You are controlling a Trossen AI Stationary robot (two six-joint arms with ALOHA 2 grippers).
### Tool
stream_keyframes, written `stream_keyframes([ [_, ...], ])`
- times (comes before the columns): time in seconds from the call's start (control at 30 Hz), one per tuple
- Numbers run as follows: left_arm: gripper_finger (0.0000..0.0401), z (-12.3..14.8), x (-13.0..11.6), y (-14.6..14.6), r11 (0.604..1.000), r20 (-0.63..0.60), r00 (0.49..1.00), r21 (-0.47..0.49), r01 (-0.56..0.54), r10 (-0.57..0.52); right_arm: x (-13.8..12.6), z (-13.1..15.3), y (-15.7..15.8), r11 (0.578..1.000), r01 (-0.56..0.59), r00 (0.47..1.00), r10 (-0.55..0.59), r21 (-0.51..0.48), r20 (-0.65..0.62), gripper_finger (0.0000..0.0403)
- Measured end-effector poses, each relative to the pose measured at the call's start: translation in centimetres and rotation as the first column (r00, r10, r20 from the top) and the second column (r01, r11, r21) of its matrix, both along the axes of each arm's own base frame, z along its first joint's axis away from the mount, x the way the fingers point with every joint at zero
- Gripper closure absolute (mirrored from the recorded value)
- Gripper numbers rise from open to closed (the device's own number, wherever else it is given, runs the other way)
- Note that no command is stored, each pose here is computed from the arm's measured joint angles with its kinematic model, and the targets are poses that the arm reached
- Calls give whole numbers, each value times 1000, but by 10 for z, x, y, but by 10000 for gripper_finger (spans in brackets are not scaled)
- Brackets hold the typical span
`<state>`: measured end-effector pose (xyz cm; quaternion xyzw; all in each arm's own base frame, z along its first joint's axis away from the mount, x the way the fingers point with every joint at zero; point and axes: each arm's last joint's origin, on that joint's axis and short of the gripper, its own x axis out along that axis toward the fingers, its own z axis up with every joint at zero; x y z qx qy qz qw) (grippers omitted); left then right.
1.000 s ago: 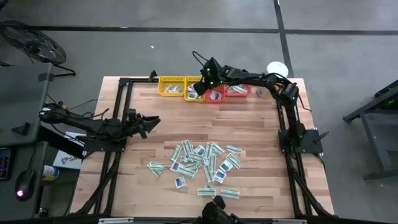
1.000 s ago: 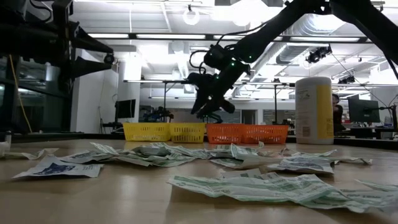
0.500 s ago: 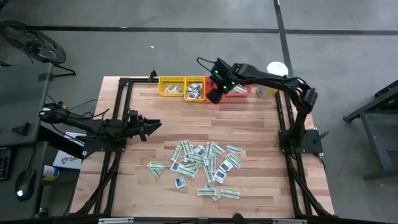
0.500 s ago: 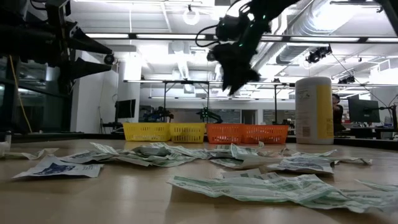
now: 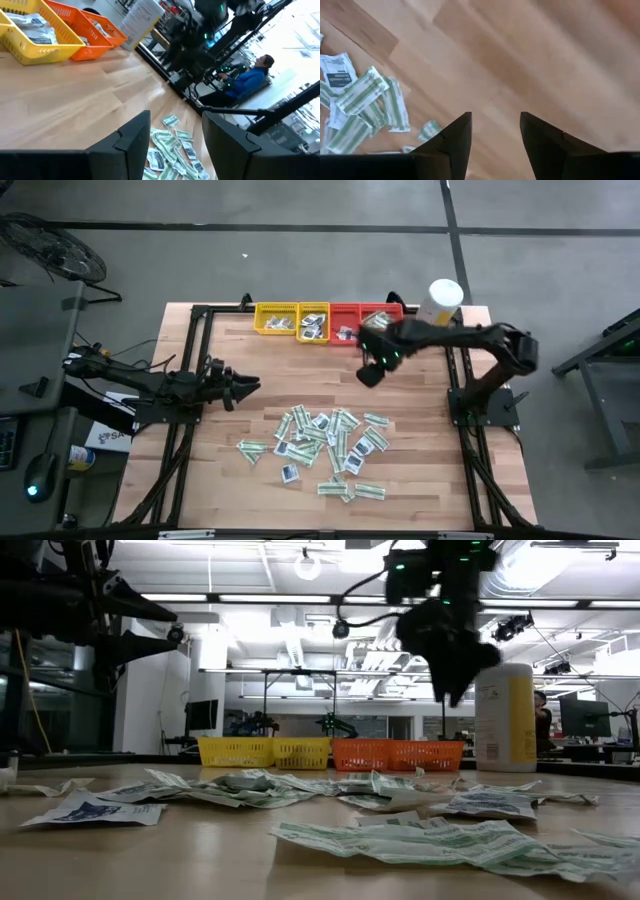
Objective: Pick & Place First Aid Supplies
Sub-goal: Put the green pad into the right orange bin
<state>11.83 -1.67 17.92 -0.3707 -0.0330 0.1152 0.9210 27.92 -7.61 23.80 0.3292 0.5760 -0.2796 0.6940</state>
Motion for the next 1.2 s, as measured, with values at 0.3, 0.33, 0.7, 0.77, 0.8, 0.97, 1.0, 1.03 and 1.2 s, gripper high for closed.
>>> stream_keyframes([
  [0.3,223,-1,0,-1,999,-6,999,0,38,-38,-45,-34,59,952,301,942,-305,49,140,242],
  [0.33,223,-1,0,-1,999,-6,999,0,41,-41,-50,-38,63,945,322,933,-327,57,147,242],
  [0.7,223,-2,0,-1,999,-19,999,-7,40,-40,-69,-78,105,875,455,858,-480,164,184,242],
  [0.77,223,-2,0,-1,999,-19,999,-8,42,-42,-71,-81,112,866,469,848,-496,174,187,242],
  [0.8,223,-2,0,-1,999,-18,999,-8,42,-42,-72,-81,115,862,473,843,-503,181,190,242],
  [0.97,223,-3,0,-1,999,-24,999,-7,43,-43,-75,-82,129,845,500,822,-531,189,203,242],
  [1.0,223,-3,0,-1,999,-26,999,-7,43,-43,-76,-82,131,842,505,818,-537,188,205,242],
  [1.03,223,-3,0,-1,999,-27,999,-7,43,-43,-77,-83,134,839,512,814,-543,187,207,242],
  [1.2,223,-5,0,-2,998,-50,997,-6,57,-57,-79,-82,141,823,531,798,-565,200,209,242],
])
